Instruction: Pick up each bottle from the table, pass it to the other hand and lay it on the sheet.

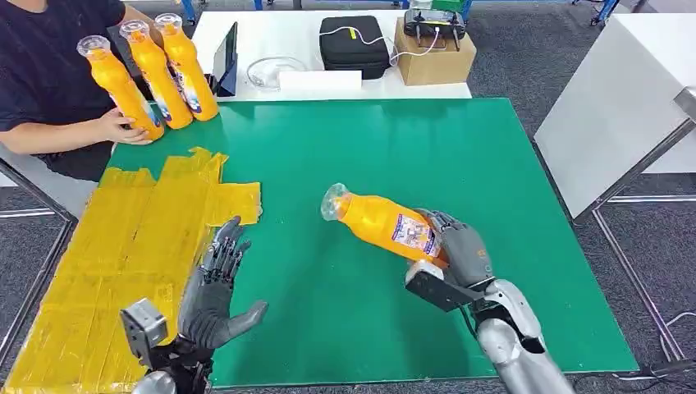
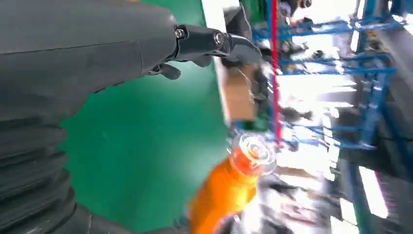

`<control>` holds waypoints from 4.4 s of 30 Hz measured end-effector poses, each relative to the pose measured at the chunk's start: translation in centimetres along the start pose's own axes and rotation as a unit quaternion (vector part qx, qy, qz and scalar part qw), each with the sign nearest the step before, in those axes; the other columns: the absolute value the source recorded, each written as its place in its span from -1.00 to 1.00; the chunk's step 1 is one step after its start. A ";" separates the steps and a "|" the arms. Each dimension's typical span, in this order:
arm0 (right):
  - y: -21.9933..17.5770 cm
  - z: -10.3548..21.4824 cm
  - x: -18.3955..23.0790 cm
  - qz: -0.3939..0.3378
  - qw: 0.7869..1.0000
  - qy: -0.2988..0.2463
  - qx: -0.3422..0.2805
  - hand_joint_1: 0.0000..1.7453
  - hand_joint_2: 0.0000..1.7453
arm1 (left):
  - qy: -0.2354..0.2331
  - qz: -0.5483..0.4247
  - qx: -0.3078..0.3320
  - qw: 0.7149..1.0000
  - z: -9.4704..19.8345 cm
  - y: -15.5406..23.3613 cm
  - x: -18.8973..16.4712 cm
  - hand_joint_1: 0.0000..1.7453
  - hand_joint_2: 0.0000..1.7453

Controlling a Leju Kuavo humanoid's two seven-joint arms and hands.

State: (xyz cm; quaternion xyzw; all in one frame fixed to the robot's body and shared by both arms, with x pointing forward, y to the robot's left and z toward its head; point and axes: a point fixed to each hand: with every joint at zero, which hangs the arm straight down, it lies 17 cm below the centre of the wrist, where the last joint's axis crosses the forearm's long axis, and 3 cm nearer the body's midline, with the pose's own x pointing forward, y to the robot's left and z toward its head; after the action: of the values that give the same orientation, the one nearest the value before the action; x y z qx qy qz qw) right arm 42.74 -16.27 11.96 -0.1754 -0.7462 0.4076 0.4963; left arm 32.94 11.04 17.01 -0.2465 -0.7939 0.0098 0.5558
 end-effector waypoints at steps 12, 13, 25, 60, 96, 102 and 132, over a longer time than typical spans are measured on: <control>-0.3 -0.5 10.7 -0.066 0.993 -0.095 -0.040 1.00 1.00 | -0.036 0.052 0.018 0.998 -0.1 -0.7 3.0 -1.00 1.00; -0.3 -0.4 10.9 -0.068 0.992 -0.097 -0.040 1.00 1.00 | -0.036 0.055 0.016 0.998 0.0 -0.8 3.0 -1.00 1.00; 0.3 0.1 11.7 -0.077 0.991 -0.106 -0.034 1.00 1.00 | -0.035 0.087 -0.010 0.996 0.6 -3.3 3.4 -1.00 1.00; 15.1 4.2 19.1 -0.091 0.969 -0.162 0.160 1.00 1.00 | -0.043 0.061 -0.011 0.997 1.0 -3.3 3.7 -1.00 1.00; 17.0 4.9 18.1 -0.095 0.968 -0.143 0.182 1.00 1.00 | -0.053 0.078 -0.007 0.996 1.3 -2.7 4.1 1.00 1.00; 17.2 5.2 17.7 -0.099 0.969 -0.134 0.183 1.00 1.00 | -0.049 0.080 -0.006 0.996 1.3 -2.8 3.8 1.00 1.00; 3.4 4.9 12.3 -0.061 0.993 -0.105 -0.002 -1.00 -1.00 | -0.145 -0.581 0.217 0.771 0.3 7.2 9.0 1.00 1.00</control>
State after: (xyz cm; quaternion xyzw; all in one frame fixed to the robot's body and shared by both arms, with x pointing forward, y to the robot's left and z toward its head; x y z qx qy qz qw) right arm 32.42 -8.11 15.79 -0.0866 -0.8042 0.3913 0.4390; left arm 33.10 21.03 22.68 0.3937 -0.8336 -0.1076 0.3723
